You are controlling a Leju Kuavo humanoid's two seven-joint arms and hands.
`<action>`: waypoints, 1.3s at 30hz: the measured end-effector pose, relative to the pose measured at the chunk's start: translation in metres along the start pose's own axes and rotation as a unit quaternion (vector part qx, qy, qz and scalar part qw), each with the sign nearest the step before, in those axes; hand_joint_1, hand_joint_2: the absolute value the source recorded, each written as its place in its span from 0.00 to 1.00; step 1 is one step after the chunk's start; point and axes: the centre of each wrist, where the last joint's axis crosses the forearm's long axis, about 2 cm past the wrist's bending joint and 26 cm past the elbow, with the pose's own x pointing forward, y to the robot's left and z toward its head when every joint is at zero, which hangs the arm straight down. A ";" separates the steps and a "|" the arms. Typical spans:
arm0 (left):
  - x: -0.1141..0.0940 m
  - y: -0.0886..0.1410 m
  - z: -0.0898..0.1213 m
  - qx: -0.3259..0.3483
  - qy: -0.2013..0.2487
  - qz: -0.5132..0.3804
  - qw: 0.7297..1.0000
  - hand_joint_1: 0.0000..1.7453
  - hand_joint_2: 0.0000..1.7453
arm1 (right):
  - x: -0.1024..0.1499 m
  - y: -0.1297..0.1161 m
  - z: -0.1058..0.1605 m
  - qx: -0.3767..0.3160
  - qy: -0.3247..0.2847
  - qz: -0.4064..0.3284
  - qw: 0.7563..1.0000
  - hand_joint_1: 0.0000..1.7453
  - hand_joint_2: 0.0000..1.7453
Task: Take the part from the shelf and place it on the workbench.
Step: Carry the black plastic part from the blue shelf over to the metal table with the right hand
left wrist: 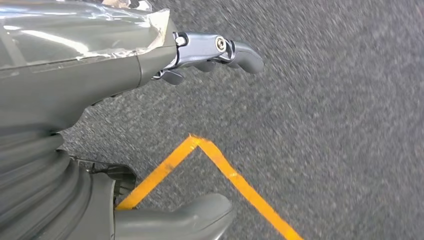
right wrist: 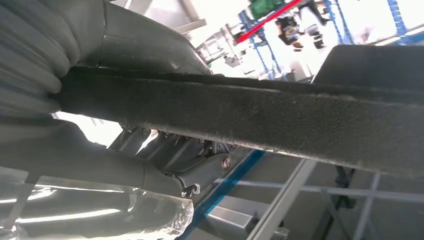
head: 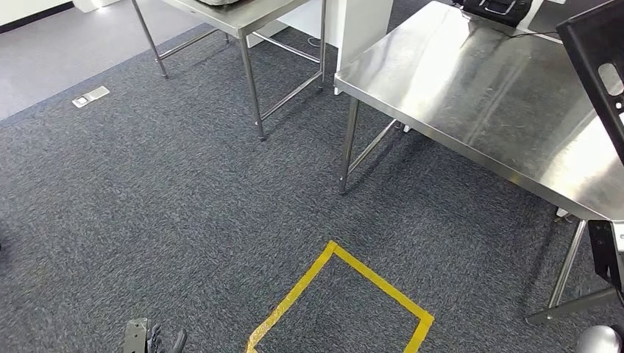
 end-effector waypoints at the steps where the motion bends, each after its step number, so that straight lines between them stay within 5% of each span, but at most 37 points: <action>1: 0.000 0.000 0.000 -0.005 0.000 0.001 1.000 0.00 1.00 | -0.002 0.000 0.003 0.003 0.002 0.000 1.000 1.00 1.00; 9: 0.001 0.003 -0.002 -0.021 -0.008 0.000 1.000 0.00 1.00 | -0.021 -0.007 0.013 0.009 0.007 -0.006 1.000 1.00 1.00; 18: 0.003 0.011 -0.004 -0.012 -0.020 0.003 1.000 0.00 1.00 | -0.034 0.014 -0.028 -0.013 -0.034 0.044 0.998 1.00 1.00; 39: 0.002 0.012 -0.003 -0.025 -0.022 0.004 0.999 0.00 1.00 | -0.020 0.031 -0.040 0.003 -0.052 0.045 0.998 1.00 1.00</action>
